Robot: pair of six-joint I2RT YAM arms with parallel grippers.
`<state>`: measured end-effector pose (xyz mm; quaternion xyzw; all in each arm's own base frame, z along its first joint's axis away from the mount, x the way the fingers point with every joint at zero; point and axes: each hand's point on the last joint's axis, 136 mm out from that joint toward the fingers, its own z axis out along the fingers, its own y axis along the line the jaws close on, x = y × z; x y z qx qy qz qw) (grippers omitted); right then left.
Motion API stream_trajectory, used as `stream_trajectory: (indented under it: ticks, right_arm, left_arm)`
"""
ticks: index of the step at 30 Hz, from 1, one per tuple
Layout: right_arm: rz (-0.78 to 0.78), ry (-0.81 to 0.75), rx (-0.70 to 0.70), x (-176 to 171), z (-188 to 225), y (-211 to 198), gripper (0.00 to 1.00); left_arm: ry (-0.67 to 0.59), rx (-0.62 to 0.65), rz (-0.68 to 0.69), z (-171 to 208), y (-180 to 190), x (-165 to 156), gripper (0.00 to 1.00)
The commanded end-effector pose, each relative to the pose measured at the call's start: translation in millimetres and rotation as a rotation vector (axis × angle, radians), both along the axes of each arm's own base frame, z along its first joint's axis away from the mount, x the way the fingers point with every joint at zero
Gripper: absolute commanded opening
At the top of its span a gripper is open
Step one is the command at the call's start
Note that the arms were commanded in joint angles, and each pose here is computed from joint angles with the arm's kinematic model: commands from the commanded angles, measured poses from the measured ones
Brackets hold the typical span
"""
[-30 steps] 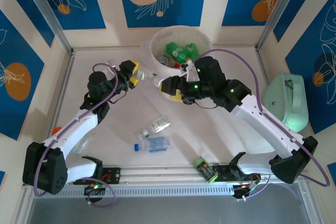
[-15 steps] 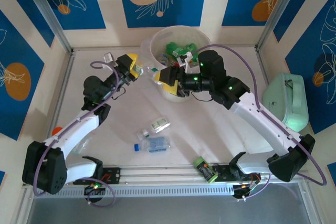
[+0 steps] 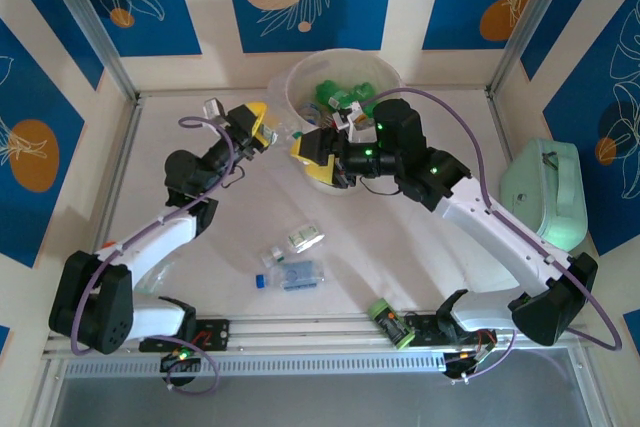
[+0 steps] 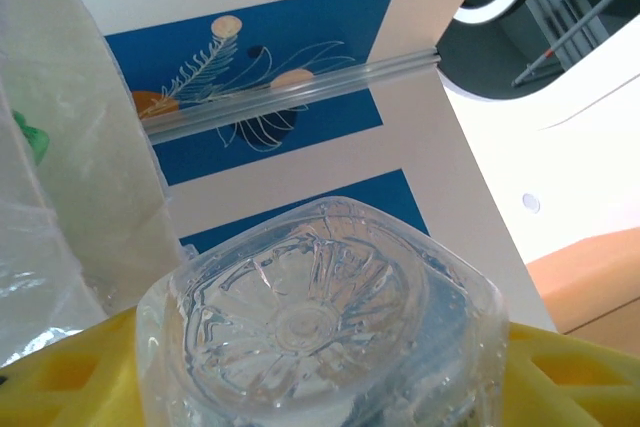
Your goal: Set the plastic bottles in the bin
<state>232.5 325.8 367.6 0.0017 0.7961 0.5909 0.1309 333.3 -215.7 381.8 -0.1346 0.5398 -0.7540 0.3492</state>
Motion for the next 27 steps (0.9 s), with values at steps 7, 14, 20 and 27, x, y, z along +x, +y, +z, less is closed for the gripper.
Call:
stream_trajectory:
  ticks: [7, 14, 20, 27]
  right_arm:
    - [-0.005, -0.038, 0.007, -4, 11, -3, 0.75]
    - [-0.004, -0.058, 0.02, -3, 21, -3, 0.59]
    - [-0.004, -0.059, 0.004, -6, 19, -5, 0.46]
    - [-0.017, -0.101, -0.044, -5, 22, -11, 0.33]
  left_arm:
    - [-0.146, 0.007, -0.046, 32, -11, -24, 0.57]
    - [-0.163, 0.01, -0.073, 35, -19, -28, 0.56]
    - [-0.148, 0.01, -0.067, 29, -20, -24, 0.55]
    - [-0.109, 0.055, -0.047, 22, -20, -19, 0.84]
